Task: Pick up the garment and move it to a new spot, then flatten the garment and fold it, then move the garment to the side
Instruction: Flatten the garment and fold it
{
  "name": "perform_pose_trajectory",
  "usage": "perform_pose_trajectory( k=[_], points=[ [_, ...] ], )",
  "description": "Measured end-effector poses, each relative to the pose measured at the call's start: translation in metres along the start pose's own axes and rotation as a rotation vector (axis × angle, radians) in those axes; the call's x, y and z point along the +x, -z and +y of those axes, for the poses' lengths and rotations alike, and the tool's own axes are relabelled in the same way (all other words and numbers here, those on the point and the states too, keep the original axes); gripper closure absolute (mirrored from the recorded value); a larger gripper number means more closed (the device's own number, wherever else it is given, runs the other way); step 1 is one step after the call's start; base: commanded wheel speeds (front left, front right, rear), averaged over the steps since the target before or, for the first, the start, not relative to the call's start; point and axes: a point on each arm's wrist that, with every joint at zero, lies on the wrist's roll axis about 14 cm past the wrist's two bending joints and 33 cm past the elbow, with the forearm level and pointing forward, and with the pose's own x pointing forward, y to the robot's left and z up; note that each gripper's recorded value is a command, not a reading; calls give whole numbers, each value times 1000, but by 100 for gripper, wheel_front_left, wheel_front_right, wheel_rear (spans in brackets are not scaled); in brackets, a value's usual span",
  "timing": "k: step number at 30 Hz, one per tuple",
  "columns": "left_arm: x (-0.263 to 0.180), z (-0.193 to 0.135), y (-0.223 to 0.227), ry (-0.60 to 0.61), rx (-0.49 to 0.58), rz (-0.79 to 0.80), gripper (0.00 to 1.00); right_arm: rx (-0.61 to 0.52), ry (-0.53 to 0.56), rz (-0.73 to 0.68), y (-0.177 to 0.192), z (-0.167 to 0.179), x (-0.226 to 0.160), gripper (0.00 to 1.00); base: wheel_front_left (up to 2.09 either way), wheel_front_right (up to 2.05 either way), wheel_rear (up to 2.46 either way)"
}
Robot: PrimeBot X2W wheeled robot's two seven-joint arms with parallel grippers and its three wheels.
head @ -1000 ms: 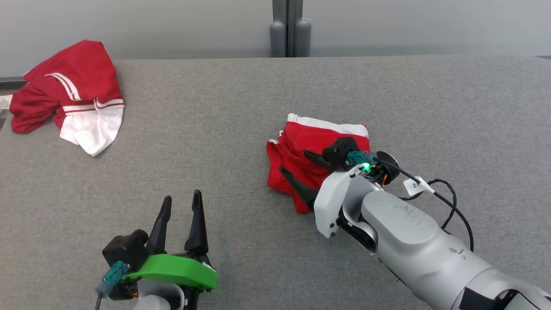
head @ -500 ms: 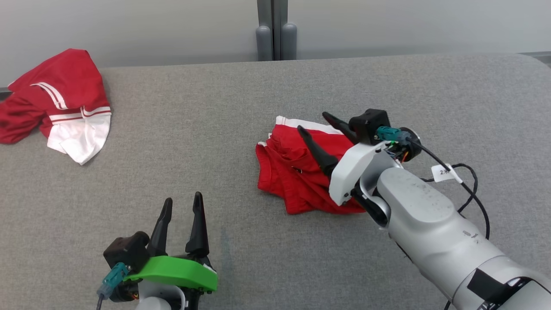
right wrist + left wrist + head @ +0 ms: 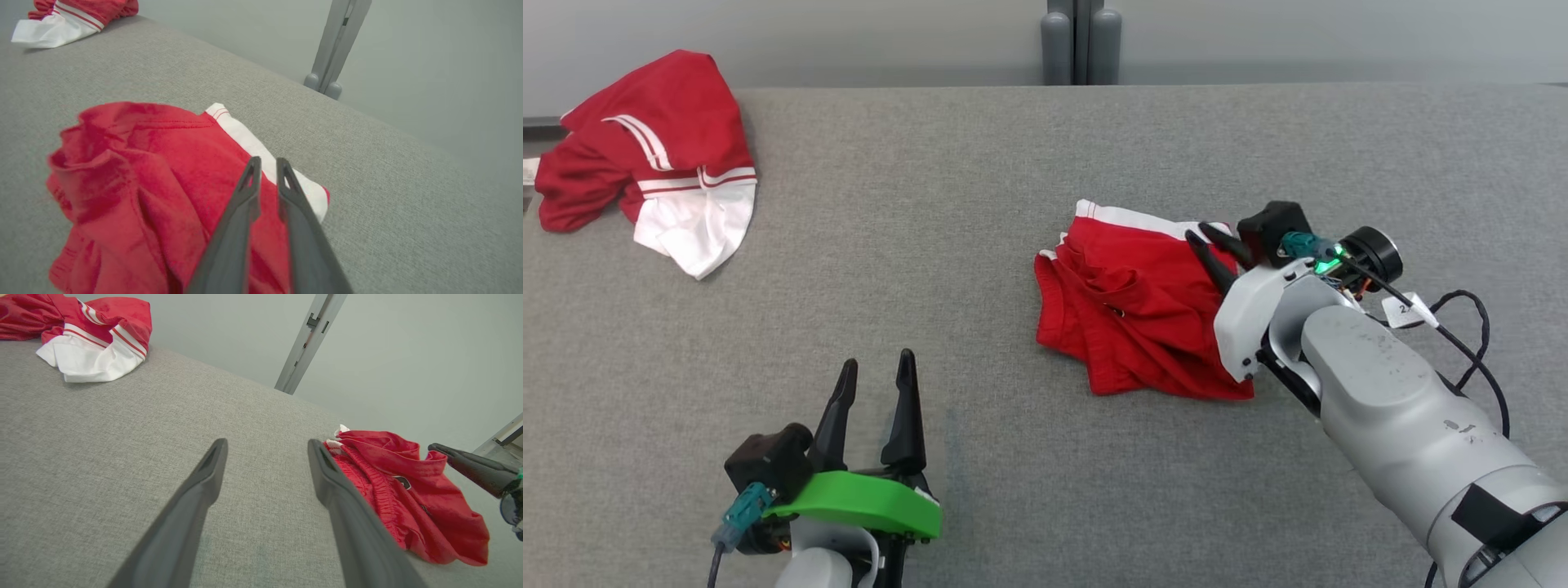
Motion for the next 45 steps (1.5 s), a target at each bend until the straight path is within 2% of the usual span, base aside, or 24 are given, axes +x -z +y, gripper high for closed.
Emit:
perform_pose_trajectory(
  k=[6, 19, 27, 33, 34, 36, 37, 38, 39, 40, 45],
  points=[
    [0, 12, -1, -33, 3, -1, 0, -38, -93, 87, 27, 24, 5, 100, 0, 0, 0],
    [5, 8, 3, -21, 0, 8, 0, -7, -340, 112, 43, 109, -8, 100, 0, 0, 0],
    [5, 17, 1, -46, 4, 3, 0, -4, -368, 150, 57, 119, -6, 100, 0, 0, 0],
    [5, 18, -3, -50, 4, -9, 0, -29, -381, 121, 49, 124, -6, 100, 0, 0, 0],
    [5, 17, -4, -48, 3, -11, 0, -31, -381, 109, 46, 124, -7, 97, 0, 0, 0],
    [5, 14, -5, -40, 3, -13, 0, -33, -378, 93, 39, 124, -7, 73, 0, 0, 0],
    [5, 13, -5, -35, 3, -15, 0, -35, -375, 81, 35, 123, -8, 67, 0, 0, 0],
    [6, 11, -6, -29, 4, -15, 0, -26, -369, 62, 28, 123, -8, 54, 0, 0, 0],
    [6, 9, -6, -22, 4, -17, 0, -15, -363, 35, 19, 122, -7, 31, 0, 0, 0],
    [6, 7, -6, -15, 6, -17, 0, -10, -357, 13, 11, 121, -7, 0, 0, 0, 0],
    [8, -6, -9, 34, 33, -26, 0, 33, -259, -101, -24, 94, -11, 0, 0, 0, 0]
  ],
)
